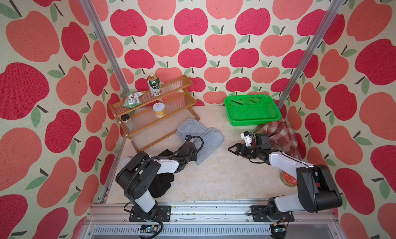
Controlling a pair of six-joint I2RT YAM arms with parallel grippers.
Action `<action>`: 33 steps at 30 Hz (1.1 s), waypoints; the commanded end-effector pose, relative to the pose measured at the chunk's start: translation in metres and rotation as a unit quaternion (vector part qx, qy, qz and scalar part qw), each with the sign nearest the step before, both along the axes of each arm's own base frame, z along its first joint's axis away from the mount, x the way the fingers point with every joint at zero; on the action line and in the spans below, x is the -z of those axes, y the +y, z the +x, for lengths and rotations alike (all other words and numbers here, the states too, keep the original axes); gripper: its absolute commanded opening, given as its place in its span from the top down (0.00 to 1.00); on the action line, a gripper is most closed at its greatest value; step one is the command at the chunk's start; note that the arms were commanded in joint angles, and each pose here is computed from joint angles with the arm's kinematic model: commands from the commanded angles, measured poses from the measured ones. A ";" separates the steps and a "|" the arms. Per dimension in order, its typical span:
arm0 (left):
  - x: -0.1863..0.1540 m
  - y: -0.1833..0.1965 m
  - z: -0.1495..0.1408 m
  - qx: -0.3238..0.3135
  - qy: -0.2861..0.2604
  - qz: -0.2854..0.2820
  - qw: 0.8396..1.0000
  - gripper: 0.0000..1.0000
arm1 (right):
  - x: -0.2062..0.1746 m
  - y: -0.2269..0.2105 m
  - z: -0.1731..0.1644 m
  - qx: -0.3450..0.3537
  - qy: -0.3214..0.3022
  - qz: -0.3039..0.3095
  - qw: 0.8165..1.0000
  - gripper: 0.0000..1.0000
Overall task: Roll up the skirts
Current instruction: Roll the skirt at the center of the board.
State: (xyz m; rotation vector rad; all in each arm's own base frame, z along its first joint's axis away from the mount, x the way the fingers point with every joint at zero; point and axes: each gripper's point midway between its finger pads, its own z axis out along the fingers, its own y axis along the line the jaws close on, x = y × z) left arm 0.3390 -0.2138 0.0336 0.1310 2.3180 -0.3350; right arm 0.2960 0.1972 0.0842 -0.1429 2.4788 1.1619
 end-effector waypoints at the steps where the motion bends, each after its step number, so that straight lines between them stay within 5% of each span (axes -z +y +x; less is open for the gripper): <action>1: 0.020 0.010 -0.009 -0.020 0.042 0.014 0.999 1.00 | -0.010 0.018 0.014 -0.017 -0.011 0.040 0.999 0.10; 29: 0.033 0.022 -0.012 -0.033 0.093 -0.015 0.995 1.00 | 0.063 0.083 0.084 0.000 0.039 0.082 0.996 0.31; 31: 0.033 0.022 -0.012 -0.032 0.096 -0.016 0.995 1.00 | 0.062 0.086 0.088 0.001 0.038 0.084 0.996 0.38; 33: 0.032 0.023 -0.011 -0.032 0.096 -0.018 0.995 1.00 | 0.060 0.089 0.090 0.001 0.039 0.086 0.996 0.59</action>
